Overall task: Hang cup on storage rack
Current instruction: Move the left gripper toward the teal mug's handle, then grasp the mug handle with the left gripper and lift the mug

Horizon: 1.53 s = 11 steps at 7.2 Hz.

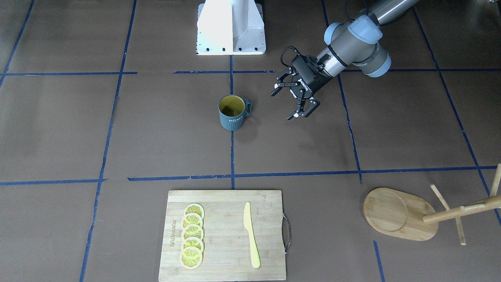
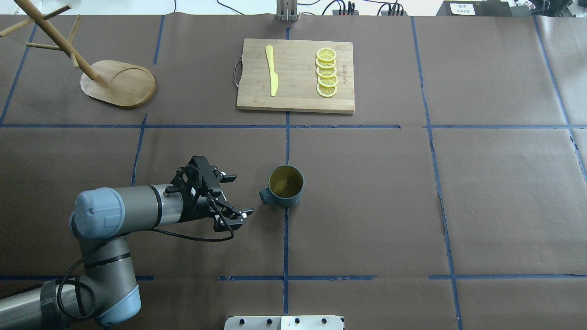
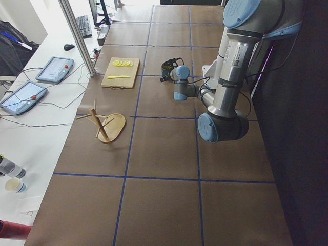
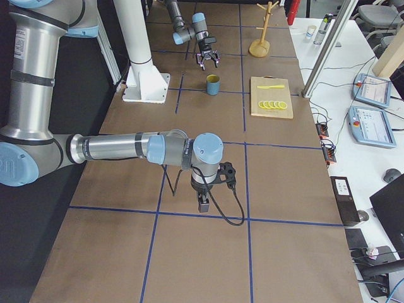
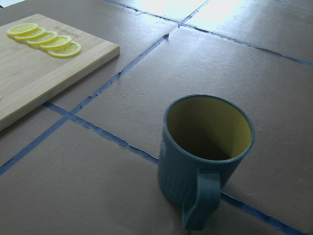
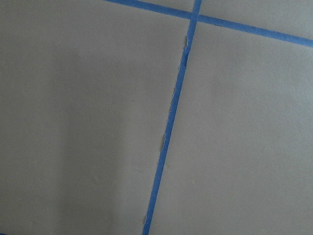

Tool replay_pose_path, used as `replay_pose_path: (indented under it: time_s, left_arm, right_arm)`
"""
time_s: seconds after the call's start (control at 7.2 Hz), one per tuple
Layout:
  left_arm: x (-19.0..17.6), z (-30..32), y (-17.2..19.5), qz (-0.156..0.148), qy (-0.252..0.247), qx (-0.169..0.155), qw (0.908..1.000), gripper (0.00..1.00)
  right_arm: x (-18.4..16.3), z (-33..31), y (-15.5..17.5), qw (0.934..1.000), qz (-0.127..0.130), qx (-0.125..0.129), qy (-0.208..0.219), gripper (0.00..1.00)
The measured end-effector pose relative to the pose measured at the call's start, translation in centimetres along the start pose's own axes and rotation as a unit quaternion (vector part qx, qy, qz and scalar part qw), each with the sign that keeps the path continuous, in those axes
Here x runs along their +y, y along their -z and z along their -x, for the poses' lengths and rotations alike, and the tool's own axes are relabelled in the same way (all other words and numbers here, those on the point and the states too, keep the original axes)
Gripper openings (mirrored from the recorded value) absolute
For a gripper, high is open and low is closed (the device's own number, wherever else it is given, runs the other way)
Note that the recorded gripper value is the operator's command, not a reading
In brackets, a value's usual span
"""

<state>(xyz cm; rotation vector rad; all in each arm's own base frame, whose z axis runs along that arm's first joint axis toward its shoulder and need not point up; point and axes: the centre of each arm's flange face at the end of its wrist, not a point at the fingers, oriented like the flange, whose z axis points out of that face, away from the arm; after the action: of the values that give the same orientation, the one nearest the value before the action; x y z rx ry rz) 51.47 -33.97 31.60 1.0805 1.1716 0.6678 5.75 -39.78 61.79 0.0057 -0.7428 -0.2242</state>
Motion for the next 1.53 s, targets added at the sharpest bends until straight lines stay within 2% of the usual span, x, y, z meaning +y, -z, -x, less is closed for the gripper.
replay_pose_path:
  time_s: [0.42, 1.25, 1.39, 1.53]
  left_arm:
    - [0.9, -3.1, -3.8, 0.002, -0.001, -0.012, 0.9999, 0.99]
    - [-0.3, -4.0, -5.7, -0.004, -0.004, -0.014, 0.9999, 0.98]
    - [-0.3, -3.8, -5.9, -0.006, -0.005, -0.025, 0.9997, 0.93]
    - [-0.2, -3.5, -6.1, -0.008, -0.006, -0.037, 0.9993, 0.82]
  right_arm:
    - [0.0, 0.0, 0.0, 1.0, -0.001, 0.0, 0.001, 1.0]
    - [0.0, 0.1, 0.1, 1.0, 0.0, 0.001, 0.002, 1.0]
    - [0.1, 0.0, 0.0, 1.0, 0.0, 0.001, 0.002, 1.0]
    - [0.1, 0.0, 0.0, 1.0, 0.0, 0.001, 0.002, 1.0]
